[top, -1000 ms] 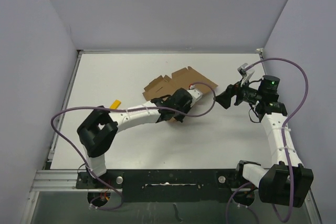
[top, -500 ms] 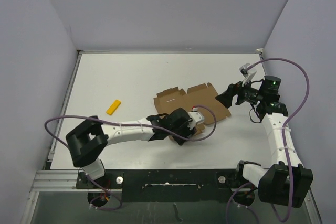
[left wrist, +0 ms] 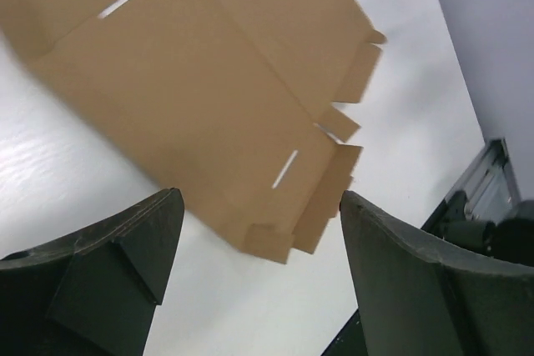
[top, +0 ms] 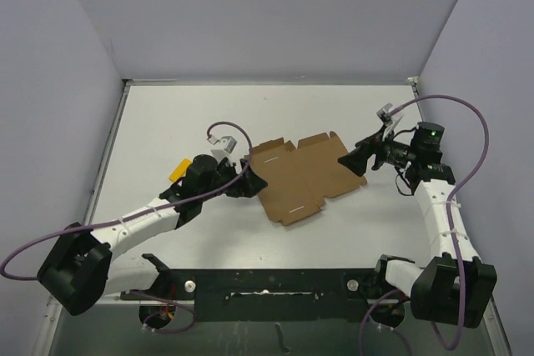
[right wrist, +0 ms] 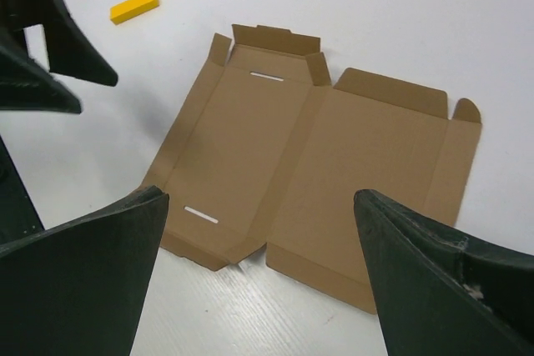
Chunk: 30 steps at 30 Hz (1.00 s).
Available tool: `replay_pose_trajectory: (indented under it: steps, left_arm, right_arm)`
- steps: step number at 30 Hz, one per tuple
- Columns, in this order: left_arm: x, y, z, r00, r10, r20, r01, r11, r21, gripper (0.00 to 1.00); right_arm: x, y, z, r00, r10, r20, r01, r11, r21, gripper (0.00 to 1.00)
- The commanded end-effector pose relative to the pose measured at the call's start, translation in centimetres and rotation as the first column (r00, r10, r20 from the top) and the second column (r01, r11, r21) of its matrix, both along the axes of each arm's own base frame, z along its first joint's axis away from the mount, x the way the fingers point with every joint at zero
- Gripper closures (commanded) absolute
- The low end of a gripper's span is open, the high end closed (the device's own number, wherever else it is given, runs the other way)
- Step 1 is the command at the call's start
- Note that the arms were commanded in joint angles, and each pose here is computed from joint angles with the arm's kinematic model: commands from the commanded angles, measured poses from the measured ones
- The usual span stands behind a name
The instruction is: Fold the paper box
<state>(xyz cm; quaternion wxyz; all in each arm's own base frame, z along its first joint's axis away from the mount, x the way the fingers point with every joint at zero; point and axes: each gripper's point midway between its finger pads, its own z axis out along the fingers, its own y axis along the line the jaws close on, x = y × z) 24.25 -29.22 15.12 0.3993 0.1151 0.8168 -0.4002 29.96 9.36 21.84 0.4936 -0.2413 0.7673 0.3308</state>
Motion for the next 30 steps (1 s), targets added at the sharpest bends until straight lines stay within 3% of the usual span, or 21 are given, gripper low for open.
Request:
replay_pose_trajectory:
  steps: [1, 10, 22, 30]
  left_arm:
    - [1.0, 1.6, 0.1, 0.968, 0.094, -0.233, -0.145, 0.966, -0.214, 0.26]
    - [2.3, 4.6, -6.1, 0.861, 0.337, -0.380, -0.378, 0.925, -0.036, 0.26]
    - [4.5, 4.2, -9.6, 0.798, 0.424, -0.428, -0.448, 0.893, 0.049, 0.27]
    - [6.3, 3.5, -10.7, 0.775, 0.458, -0.435, -0.489, 0.871, 0.045, 0.36]
  right_arm:
    - [-0.5, 1.9, 0.0, 0.990, 0.132, 0.038, -0.133, 0.991, 0.016, 0.00]
    - [0.5, 3.7, -5.2, 0.973, 0.196, -0.122, -0.210, 0.971, -0.117, 0.18]
    - [0.5, 5.6, -10.5, 0.921, 0.243, -0.305, -0.304, 0.937, -0.171, 0.48]
    - [0.9, 5.6, -11.7, 0.913, 0.219, -0.344, -0.296, 0.936, -0.189, 0.58]
